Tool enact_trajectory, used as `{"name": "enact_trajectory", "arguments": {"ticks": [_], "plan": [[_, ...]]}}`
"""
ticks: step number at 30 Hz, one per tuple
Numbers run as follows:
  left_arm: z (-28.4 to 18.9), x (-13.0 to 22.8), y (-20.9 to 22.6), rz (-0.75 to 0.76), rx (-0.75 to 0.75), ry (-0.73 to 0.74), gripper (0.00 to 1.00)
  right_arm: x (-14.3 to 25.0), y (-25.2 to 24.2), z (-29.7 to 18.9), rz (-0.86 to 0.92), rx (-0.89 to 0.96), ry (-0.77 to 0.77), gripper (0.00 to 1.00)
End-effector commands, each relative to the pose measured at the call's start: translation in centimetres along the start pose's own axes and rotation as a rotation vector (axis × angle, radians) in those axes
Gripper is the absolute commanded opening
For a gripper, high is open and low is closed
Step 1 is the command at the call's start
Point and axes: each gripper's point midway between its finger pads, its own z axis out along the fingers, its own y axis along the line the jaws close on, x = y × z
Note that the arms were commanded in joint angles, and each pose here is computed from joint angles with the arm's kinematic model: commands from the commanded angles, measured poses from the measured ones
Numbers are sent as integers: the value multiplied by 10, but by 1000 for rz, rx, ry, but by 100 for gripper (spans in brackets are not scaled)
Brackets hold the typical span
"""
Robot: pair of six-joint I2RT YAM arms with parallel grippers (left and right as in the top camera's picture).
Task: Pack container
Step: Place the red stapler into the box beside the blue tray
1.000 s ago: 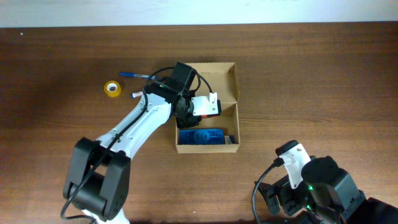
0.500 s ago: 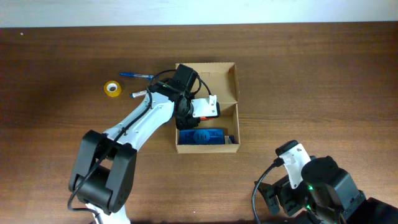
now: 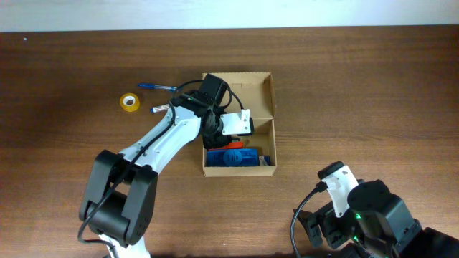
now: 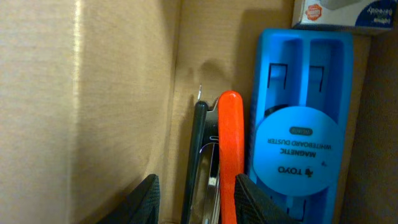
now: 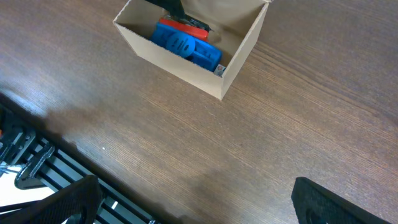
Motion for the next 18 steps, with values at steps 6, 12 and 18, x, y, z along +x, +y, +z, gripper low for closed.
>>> {"name": "enact_trajectory", "arguments": {"ticks": [6, 12, 18], "plan": [[-45, -24, 17, -44, -88, -67, 38, -3, -1, -4, 11, 6, -22, 99], [-94, -30, 3, -59, -122, -101, 38, -3, -1, -4, 11, 6, -22, 99], [-125, -27, -15, -59, -121, -101, 38, -3, -1, -4, 11, 6, -22, 99]]}}
